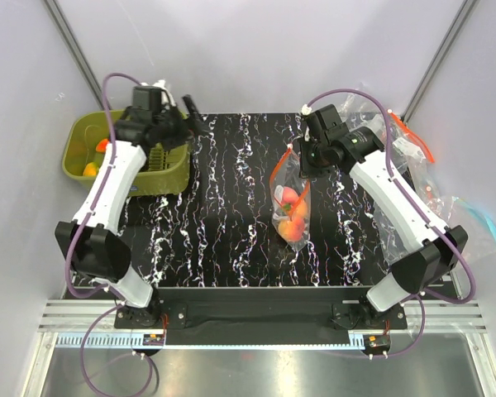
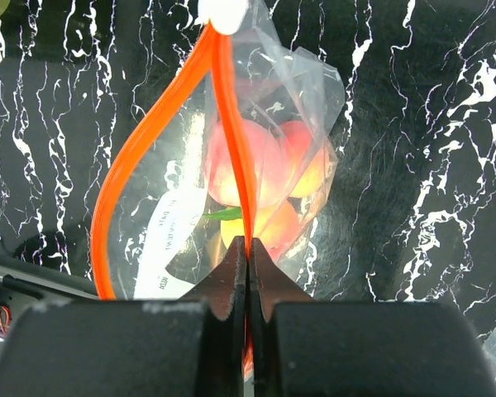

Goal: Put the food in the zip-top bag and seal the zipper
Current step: Move the bin to the center of the board.

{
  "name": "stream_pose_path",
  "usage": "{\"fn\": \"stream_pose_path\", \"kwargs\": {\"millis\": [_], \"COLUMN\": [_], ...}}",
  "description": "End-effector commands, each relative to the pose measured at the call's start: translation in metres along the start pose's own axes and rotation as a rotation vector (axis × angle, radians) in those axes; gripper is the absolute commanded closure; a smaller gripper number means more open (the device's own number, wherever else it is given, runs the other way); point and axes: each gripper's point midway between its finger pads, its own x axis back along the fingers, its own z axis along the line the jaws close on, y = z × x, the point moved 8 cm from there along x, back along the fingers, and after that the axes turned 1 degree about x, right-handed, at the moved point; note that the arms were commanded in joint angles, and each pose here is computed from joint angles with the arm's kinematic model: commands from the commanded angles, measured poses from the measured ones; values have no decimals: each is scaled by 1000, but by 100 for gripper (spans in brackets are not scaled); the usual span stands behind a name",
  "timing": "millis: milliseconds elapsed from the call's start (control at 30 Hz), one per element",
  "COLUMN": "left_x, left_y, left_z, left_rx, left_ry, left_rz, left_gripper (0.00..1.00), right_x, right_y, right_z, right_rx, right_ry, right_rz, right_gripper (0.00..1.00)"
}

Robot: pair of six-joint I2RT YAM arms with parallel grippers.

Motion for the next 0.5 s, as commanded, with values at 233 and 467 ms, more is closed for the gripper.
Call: {"fn": "stream_pose_path", "kwargs": {"millis": [233,467], "left_x": [1,-57], "left_y": [63,34], "left_z": [91,104], "left_rx": [-6,-47], "left_ry": [298,320], "left_rz": [-65,202], "left_gripper": [2,15], "right_x": [6,-14], "right_y": [2,10], "right_z": [-9,-21], "right_rx": [6,-35], "right_ry": [-10,-28], "right_rz": [-61,-42], "right_gripper": [100,100]}}
